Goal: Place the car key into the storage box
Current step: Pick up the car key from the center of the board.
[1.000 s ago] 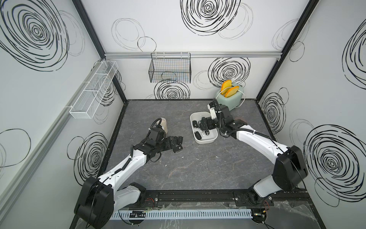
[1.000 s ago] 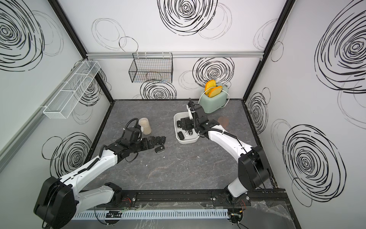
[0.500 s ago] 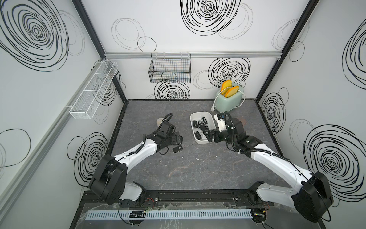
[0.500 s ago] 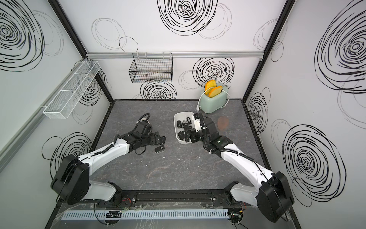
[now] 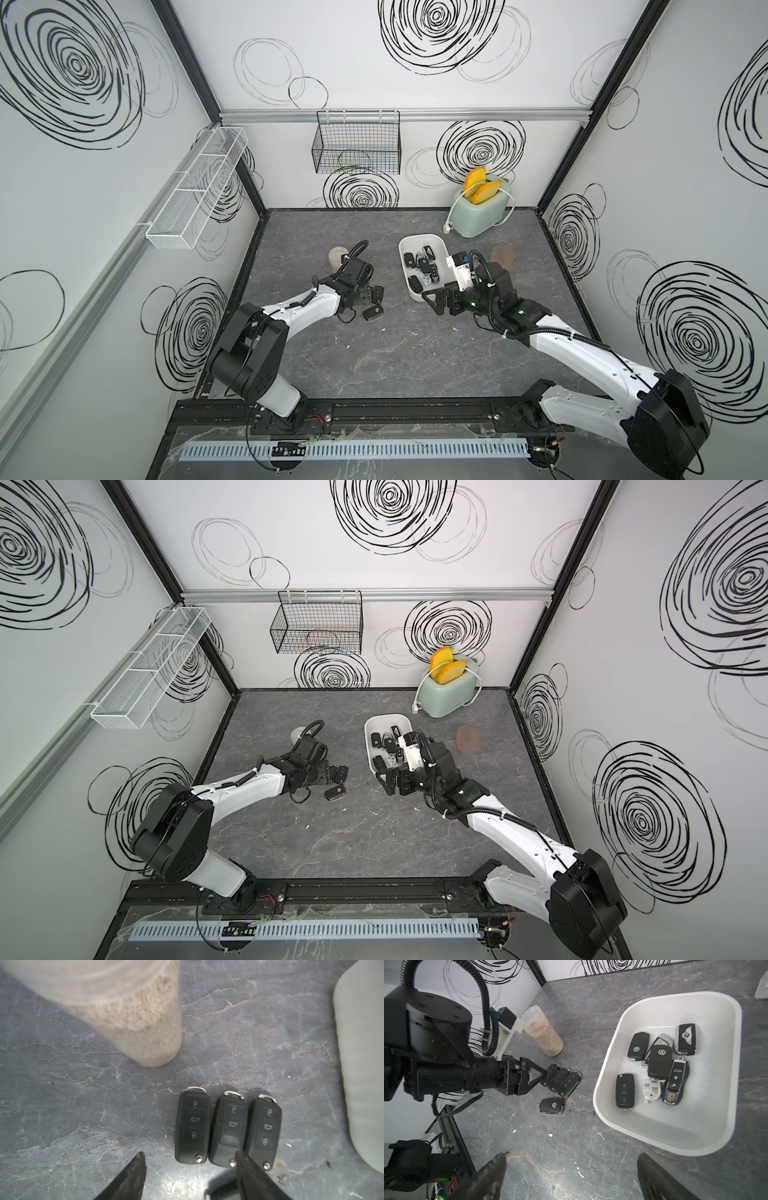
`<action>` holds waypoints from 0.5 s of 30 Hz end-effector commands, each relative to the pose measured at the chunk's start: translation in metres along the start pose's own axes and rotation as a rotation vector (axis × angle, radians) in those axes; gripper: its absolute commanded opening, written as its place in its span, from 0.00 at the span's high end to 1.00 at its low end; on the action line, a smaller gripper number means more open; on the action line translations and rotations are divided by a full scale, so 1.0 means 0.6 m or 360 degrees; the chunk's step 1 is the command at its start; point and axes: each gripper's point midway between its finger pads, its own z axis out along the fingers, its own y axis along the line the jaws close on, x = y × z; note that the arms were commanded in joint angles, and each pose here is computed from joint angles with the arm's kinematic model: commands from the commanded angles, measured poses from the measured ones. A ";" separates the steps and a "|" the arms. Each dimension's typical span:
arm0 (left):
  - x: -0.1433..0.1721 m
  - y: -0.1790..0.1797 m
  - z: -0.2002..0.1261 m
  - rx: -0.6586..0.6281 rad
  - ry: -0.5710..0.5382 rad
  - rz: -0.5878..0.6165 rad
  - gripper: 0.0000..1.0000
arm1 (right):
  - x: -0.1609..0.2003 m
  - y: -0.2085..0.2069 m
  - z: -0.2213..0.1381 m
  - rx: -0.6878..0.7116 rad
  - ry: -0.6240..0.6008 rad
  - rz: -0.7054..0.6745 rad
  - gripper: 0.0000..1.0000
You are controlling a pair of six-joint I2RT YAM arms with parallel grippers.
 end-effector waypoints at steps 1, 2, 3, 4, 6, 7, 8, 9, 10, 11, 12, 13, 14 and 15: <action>-0.038 -0.003 0.006 -0.0034 -0.0116 -0.0079 0.30 | -0.002 0.009 0.006 -0.0046 -0.0003 0.0009 0.01; -0.039 -0.005 0.010 -0.0033 -0.0111 -0.0076 0.30 | -0.001 0.009 0.007 -0.0046 0.0003 0.0008 0.01; -0.040 -0.007 0.014 -0.0031 -0.0103 -0.0072 0.30 | -0.002 0.009 0.008 -0.0045 0.0006 0.0010 0.01; -0.041 -0.009 0.017 -0.0030 -0.0099 -0.0068 0.31 | -0.004 0.009 0.009 -0.0045 0.0004 0.0009 0.01; -0.041 -0.010 0.025 -0.0036 -0.0085 -0.0053 0.31 | -0.008 0.010 0.008 -0.0041 -0.0013 0.0009 0.01; -0.040 -0.010 0.029 -0.0043 -0.0080 -0.0048 0.31 | -0.010 0.010 0.008 -0.0041 -0.0019 0.0010 0.01; -0.040 -0.009 0.033 -0.0046 -0.0074 -0.0045 0.31 | -0.012 0.012 0.006 -0.0042 -0.0029 0.0008 0.01; -0.039 -0.007 0.036 -0.0054 -0.0066 -0.0042 0.31 | -0.014 0.011 0.005 -0.0037 -0.0036 0.0009 0.01; -0.038 -0.004 0.040 -0.0062 -0.0060 -0.0045 0.31 | -0.015 0.010 0.006 -0.0032 -0.0039 0.0009 0.01; -0.037 -0.002 0.044 -0.0066 -0.0051 -0.0046 0.31 | -0.016 0.009 0.005 -0.0028 -0.0043 0.0008 0.01; -0.035 0.002 0.048 -0.0071 -0.0041 -0.0050 0.31 | -0.015 0.008 0.005 -0.0022 -0.0043 0.0007 0.01; -0.034 0.004 0.051 -0.0074 -0.0036 -0.0054 0.31 | -0.015 0.008 0.005 -0.0021 -0.0042 0.0005 0.01; -0.033 0.006 0.053 -0.0075 -0.0029 -0.0054 0.31 | -0.015 0.008 0.006 -0.0022 -0.0041 0.0001 0.01; -0.030 0.006 0.056 -0.0076 -0.0019 -0.0050 0.31 | -0.014 0.007 0.007 -0.0016 -0.0034 0.0004 0.01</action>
